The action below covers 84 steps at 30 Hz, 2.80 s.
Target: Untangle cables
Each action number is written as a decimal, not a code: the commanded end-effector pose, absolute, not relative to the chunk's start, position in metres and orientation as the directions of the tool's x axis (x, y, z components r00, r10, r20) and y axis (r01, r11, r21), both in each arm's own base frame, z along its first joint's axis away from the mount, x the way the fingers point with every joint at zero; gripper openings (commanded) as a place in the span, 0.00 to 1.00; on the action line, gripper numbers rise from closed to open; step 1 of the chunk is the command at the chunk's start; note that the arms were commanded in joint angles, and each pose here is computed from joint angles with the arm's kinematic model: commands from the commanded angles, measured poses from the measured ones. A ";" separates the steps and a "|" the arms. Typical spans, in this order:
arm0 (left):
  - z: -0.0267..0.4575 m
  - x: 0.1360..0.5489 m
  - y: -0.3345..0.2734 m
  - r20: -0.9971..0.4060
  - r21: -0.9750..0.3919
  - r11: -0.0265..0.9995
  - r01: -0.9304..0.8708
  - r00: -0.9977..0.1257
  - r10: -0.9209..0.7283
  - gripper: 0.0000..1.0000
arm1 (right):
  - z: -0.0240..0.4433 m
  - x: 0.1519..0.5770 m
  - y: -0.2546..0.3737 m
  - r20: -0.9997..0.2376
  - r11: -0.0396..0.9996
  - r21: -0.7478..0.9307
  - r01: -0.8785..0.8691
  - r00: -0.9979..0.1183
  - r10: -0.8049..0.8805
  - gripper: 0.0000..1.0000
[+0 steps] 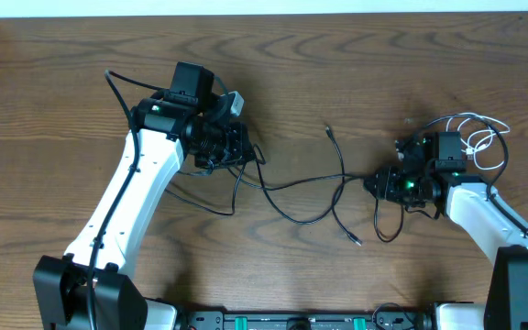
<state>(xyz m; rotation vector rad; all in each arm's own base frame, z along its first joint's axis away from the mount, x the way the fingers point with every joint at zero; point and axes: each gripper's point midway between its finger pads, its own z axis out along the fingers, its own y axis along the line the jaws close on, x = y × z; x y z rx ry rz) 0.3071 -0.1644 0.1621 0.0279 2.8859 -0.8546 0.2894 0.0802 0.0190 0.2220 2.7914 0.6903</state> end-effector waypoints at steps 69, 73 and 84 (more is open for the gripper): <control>0.132 0.353 -0.134 -0.356 -0.324 0.937 0.129 -0.934 0.005 0.08 | 0.005 0.302 0.121 -0.301 0.858 0.270 0.437 -0.808 0.507 0.32; 0.132 0.353 -0.134 -0.359 -0.321 0.937 0.137 -0.933 0.014 0.08 | -0.010 0.303 0.122 -0.277 0.839 0.265 0.476 -0.796 0.539 0.31; 0.131 0.352 -0.134 -0.357 -0.319 0.937 0.142 -0.934 0.020 0.08 | 0.008 0.330 0.121 -0.411 0.882 0.284 0.376 -0.783 0.466 0.01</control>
